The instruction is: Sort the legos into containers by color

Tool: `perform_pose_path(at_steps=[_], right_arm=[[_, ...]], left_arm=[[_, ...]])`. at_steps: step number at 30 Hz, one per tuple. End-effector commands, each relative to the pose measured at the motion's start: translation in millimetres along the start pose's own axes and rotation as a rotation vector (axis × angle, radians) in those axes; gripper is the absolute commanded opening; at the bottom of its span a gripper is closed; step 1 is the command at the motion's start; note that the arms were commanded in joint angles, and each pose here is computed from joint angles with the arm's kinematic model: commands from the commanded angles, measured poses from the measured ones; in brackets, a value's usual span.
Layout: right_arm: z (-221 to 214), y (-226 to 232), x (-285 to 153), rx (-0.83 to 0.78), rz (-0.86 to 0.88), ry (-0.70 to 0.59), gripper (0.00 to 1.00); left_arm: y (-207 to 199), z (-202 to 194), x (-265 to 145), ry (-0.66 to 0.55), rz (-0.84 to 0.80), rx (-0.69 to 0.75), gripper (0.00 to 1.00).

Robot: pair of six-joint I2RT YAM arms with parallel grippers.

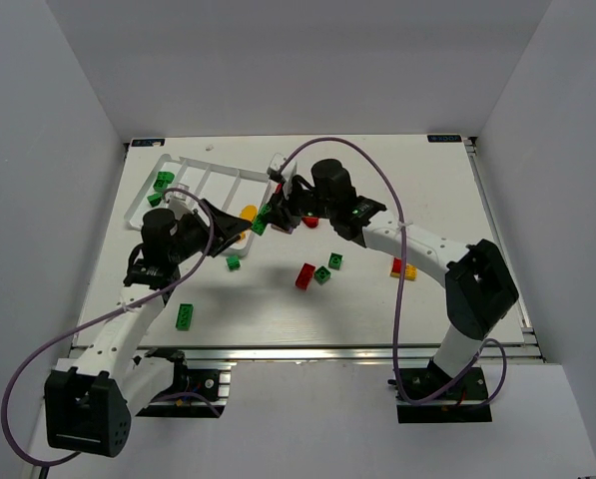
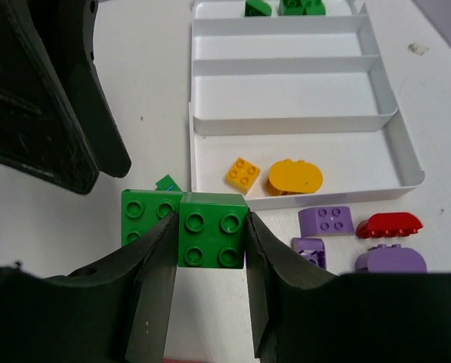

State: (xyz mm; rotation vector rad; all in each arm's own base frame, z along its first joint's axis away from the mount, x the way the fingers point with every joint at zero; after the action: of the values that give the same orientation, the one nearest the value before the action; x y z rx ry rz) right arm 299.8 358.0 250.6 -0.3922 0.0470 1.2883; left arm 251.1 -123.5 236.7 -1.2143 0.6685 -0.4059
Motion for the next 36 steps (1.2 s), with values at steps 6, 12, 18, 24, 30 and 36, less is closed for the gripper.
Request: perform_pose_path(at_steps=[6,12,18,24,30,36], right_arm=[[23,3,6,-0.008,0.036,-0.022,0.0],[22,7,5,-0.003,0.06,-0.021,0.0],[22,11,3,-0.002,0.081,-0.026,0.0],[22,13,2,-0.005,0.094,-0.028,0.0],[19,14,2,-0.006,0.102,-0.021,0.0],[18,14,2,-0.002,0.1,-0.021,0.0]], left_arm=[[-2,-23,13,0.071,0.05,0.166,0.74],[2,-29,20,0.085,0.078,0.2,0.71],[-1,-25,21,0.054,0.082,0.241,0.69],[-5,-23,22,0.049,0.062,0.269,0.67],[-6,-26,26,0.086,0.032,0.268,0.56],[-13,-29,27,0.116,-0.029,0.27,0.42]])
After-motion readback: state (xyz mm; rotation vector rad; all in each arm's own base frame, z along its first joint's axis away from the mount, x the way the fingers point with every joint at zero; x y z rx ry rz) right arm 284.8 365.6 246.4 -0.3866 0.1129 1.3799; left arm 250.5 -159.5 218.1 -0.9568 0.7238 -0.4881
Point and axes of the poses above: each gripper's point midway between its finger pads, its own x axis out along the fingers, its own y axis along the line the jaws close on, z = x × y, the point moved 6 cm from there along -x, back along the fingers, and after that the axes turned 13 degrees about -x, right-handed, at the moved point
